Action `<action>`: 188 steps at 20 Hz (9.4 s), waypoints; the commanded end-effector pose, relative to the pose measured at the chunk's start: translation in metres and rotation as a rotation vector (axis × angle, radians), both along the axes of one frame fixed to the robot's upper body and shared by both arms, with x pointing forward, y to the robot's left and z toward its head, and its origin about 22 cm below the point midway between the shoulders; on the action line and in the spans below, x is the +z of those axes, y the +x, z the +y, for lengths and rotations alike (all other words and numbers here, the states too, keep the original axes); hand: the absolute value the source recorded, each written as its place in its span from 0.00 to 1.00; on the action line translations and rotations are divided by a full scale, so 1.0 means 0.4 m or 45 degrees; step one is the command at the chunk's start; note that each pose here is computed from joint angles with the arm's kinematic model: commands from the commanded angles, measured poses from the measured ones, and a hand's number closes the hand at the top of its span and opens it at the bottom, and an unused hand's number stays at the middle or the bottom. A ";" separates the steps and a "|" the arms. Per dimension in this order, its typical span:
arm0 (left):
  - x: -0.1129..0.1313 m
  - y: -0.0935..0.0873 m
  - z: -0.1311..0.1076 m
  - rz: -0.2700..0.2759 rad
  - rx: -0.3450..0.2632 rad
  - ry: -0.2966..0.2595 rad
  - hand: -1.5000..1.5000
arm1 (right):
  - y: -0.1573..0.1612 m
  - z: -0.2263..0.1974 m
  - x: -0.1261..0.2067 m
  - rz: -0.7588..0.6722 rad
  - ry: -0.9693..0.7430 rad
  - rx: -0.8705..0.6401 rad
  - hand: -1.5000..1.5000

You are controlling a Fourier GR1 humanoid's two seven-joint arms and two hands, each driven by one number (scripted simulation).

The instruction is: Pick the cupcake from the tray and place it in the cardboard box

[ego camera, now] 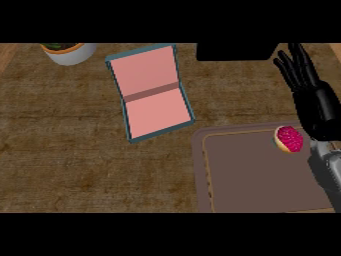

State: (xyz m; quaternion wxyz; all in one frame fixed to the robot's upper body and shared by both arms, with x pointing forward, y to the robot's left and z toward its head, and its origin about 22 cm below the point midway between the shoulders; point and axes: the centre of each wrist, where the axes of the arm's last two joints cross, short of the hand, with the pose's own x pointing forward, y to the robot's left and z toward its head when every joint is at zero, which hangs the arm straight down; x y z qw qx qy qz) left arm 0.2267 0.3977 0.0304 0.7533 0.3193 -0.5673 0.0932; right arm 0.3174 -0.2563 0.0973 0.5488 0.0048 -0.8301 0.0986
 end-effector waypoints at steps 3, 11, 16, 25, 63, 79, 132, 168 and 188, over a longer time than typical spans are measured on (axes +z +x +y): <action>-0.037 0.004 -0.109 -0.072 -0.282 0.057 0.50 | 0.000 -0.077 0.068 -0.112 0.197 0.099 0.00; -0.056 0.036 -0.253 -0.118 -0.605 0.031 0.50 | 0.011 -0.168 -0.049 0.071 0.234 -0.466 0.00; -0.080 0.011 -0.266 -0.098 -0.626 0.015 0.50 | -0.031 -0.278 -0.062 -0.003 0.093 -0.366 0.00; -0.075 0.031 -0.275 -0.105 -0.633 0.024 0.50 | -0.074 -0.401 0.075 0.282 -0.786 -0.131 0.00; -0.067 0.028 -0.322 -0.104 -0.639 0.046 0.50 | -0.083 -0.174 -0.005 0.739 -1.264 0.070 0.00; -0.039 0.047 -0.293 -0.100 -0.623 0.026 0.50 | -0.058 -0.108 -0.082 0.751 -1.245 0.044 0.00; -0.030 0.094 -0.367 -0.139 -0.802 0.031 0.50 | 0.365 0.074 0.299 -0.589 -0.806 0.988 1.00; -0.013 0.096 -0.333 -0.127 -0.778 0.041 0.50 | 0.317 0.524 0.044 -0.192 -0.807 1.150 0.00; -0.012 0.090 -0.334 -0.166 -0.818 0.071 0.50 | 0.424 0.205 0.244 0.137 -0.093 0.682 0.00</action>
